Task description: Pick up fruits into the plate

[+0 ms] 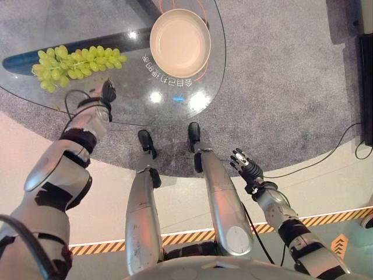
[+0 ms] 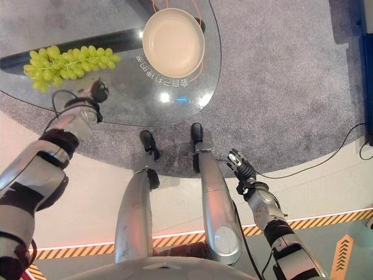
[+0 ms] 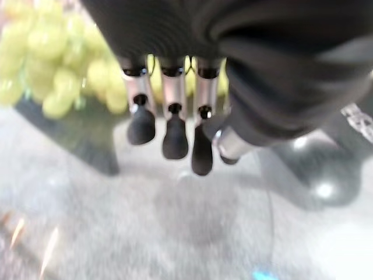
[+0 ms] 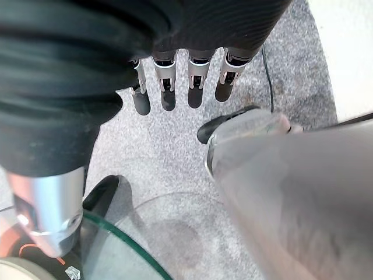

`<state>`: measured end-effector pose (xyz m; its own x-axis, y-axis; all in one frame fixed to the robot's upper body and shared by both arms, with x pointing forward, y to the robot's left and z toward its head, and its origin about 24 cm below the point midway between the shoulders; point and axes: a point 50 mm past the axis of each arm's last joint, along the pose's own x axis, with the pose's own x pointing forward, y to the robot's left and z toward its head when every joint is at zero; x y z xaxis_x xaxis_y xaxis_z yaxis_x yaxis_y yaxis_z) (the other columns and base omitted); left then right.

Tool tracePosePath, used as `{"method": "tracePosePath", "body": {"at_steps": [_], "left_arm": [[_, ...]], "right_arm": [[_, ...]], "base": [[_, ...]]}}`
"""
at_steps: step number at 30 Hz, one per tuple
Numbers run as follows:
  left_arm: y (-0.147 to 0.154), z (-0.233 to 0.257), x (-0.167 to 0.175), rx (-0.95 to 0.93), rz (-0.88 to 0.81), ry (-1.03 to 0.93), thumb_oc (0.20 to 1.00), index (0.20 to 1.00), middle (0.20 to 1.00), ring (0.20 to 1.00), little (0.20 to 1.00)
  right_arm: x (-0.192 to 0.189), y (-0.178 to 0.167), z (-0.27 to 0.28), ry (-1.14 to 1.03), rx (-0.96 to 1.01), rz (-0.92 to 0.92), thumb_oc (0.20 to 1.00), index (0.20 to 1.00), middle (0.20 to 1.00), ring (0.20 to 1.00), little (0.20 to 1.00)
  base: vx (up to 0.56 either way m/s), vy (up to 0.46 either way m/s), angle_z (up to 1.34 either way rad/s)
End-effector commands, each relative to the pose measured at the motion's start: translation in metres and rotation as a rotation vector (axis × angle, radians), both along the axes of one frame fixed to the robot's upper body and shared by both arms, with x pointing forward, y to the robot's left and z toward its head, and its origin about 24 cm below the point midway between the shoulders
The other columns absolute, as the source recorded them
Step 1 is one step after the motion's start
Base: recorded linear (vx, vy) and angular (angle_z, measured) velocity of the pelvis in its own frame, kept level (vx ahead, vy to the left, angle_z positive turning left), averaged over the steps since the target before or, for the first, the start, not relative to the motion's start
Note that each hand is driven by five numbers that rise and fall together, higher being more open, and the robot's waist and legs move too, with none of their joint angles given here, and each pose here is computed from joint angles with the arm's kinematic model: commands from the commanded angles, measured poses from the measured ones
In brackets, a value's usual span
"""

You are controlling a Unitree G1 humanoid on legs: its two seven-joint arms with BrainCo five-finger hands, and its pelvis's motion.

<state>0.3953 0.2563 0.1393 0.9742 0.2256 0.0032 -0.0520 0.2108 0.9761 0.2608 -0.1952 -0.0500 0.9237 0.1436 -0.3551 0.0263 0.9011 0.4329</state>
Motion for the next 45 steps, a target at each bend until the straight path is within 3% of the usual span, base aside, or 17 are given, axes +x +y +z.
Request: {"method": "tracePosePath", "body": {"at_steps": [1, 3, 9, 12, 18, 22, 26, 31, 33, 38, 45], "left_arm": [[-0.003, -0.009, -0.005, -0.081, -0.021, -0.048, 0.200, 0.200, 0.200, 0.200, 0.200], [-0.006, -0.012, -0.006, -0.165, -0.028, -0.084, 1.000, 1.000, 1.000, 1.000, 1.000], [-0.017, -0.046, -0.022, -0.552, -0.064, -0.132, 1.000, 1.000, 1.000, 1.000, 1.000], [-0.027, -0.092, -0.047, -0.762, -0.045, -0.066, 1.000, 1.000, 1.000, 1.000, 1.000], [-0.048, -0.176, -0.104, -0.948, 0.073, 0.178, 1.000, 1.000, 1.000, 1.000, 1.000], [-0.051, -0.223, -0.149, -0.947, 0.166, 0.382, 1.000, 1.000, 1.000, 1.000, 1.000], [-0.042, -0.274, -0.220, -0.985, 0.434, 0.619, 1.000, 1.000, 1.000, 1.000, 1.000], [-0.039, -0.279, -0.230, -0.985, 0.489, 0.653, 1.000, 1.000, 1.000, 1.000, 1.000], [-0.024, -0.301, -0.295, -0.972, 0.730, 0.837, 1.000, 1.000, 1.000, 1.000, 1.000], [-0.023, -0.304, -0.309, -0.961, 0.720, 0.858, 1.000, 1.000, 1.000, 1.000, 1.000], [-0.020, -0.299, -0.294, -0.915, 0.641, 0.837, 1.000, 1.000, 1.000, 1.000, 1.000]], "right_arm": [[-0.018, -0.012, -0.007, 0.013, -0.012, -0.024, 1.000, 1.000, 1.000, 1.000, 1.000], [-0.018, -0.010, -0.009, 0.019, -0.014, -0.024, 1.000, 1.000, 1.000, 1.000, 1.000], [-0.024, -0.013, -0.019, 0.077, -0.044, -0.048, 1.000, 1.000, 1.000, 1.000, 1.000], [-0.030, -0.022, -0.028, 0.136, -0.065, -0.082, 1.000, 1.000, 1.000, 1.000, 1.000], [-0.047, -0.029, -0.047, 0.256, -0.135, -0.099, 1.000, 1.000, 1.000, 1.000, 1.000], [-0.069, -0.036, -0.064, 0.364, -0.171, -0.094, 1.000, 1.000, 1.000, 1.000, 1.000], [-0.100, -0.037, -0.084, 0.492, -0.211, -0.057, 1.000, 1.000, 1.000, 1.000, 1.000], [-0.104, -0.036, -0.086, 0.505, -0.215, -0.053, 1.000, 1.000, 1.000, 1.000, 1.000], [-0.125, -0.028, -0.098, 0.599, -0.233, -0.038, 1.000, 1.000, 1.000, 1.000, 1.000], [-0.137, -0.025, -0.103, 0.645, -0.235, -0.061, 1.000, 1.000, 1.000, 1.000, 1.000], [-0.143, -0.023, -0.105, 0.660, -0.217, -0.102, 1.000, 1.000, 1.000, 1.000, 1.000]], "base": [[-0.04, 0.004, 0.00], [-0.02, 0.001, 0.01], [0.00, 0.005, 0.01], [0.02, 0.041, 0.06], [0.01, 0.028, 0.21], [0.09, 0.059, 0.17], [0.12, 0.078, 0.19], [0.04, 0.023, 0.12], [0.24, 0.259, 0.24], [0.14, 0.208, 0.06], [0.09, 0.220, -0.07]]}}
